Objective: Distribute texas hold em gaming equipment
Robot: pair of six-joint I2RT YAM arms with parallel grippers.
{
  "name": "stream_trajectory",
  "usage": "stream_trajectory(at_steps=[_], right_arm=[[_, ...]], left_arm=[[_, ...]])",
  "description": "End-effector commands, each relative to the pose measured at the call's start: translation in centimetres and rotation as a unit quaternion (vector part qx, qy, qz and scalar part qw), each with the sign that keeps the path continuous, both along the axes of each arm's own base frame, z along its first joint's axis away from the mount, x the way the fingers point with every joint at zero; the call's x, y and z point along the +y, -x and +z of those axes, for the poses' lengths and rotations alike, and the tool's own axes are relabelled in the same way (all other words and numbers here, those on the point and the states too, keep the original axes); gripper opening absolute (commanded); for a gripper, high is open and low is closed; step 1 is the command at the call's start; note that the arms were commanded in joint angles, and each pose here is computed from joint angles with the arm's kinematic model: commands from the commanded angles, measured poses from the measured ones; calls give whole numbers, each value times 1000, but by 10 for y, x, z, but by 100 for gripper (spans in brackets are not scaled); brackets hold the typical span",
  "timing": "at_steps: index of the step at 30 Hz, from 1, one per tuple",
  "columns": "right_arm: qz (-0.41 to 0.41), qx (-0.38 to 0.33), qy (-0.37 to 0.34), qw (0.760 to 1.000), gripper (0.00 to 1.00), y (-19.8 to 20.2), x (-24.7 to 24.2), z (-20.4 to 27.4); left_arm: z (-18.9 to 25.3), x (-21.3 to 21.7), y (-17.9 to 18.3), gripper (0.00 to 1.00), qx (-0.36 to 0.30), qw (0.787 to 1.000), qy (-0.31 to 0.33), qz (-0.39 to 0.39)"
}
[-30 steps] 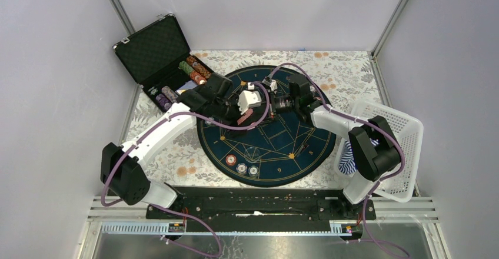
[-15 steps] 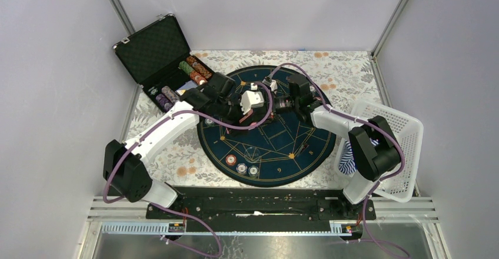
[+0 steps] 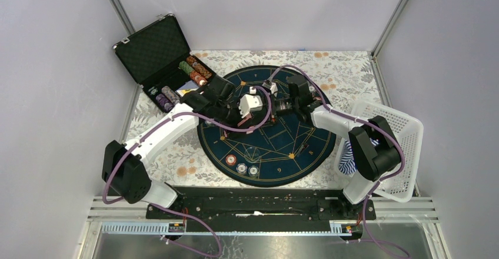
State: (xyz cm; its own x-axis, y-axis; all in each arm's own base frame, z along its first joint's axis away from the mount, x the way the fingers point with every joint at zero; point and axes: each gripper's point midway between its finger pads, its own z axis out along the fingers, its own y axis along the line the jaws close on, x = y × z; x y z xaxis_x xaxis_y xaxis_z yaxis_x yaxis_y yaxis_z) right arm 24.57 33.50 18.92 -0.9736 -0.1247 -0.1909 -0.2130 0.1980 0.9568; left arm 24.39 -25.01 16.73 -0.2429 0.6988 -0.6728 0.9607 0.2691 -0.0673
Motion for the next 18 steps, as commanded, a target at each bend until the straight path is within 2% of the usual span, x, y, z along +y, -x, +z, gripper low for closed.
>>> stream_trajectory(at_steps=[1, 6, 8, 10, 12, 14, 18], right_arm=[[2, -32, -14, 999, 39, -7, -3, 17], [1, -41, -6, 999, 36, -7, -4, 16], [5, -48, -10, 999, 43, -7, -5, 20], [6, -56, -20, 998, 57, -6, -4, 26], [6, -62, -28, 998, 64, -5, -2, 33], [11, -63, -32, 997, 65, -4, 2, 35], [15, -53, -24, 998, 61, -4, 10, 26]], left_arm=[[27, 1, -5, 0, -47, 998, 36, -2], [29, 3, -7, 0, -46, 998, 45, 1], [26, 4, -7, 0, -44, 998, 42, 1], [24, 4, -7, 0, -43, 998, 40, 2], [25, 4, -7, 0, -43, 998, 41, -1], [26, 3, -7, 0, -43, 998, 44, -3], [30, 0, -6, 0, -40, 998, 52, -7]])
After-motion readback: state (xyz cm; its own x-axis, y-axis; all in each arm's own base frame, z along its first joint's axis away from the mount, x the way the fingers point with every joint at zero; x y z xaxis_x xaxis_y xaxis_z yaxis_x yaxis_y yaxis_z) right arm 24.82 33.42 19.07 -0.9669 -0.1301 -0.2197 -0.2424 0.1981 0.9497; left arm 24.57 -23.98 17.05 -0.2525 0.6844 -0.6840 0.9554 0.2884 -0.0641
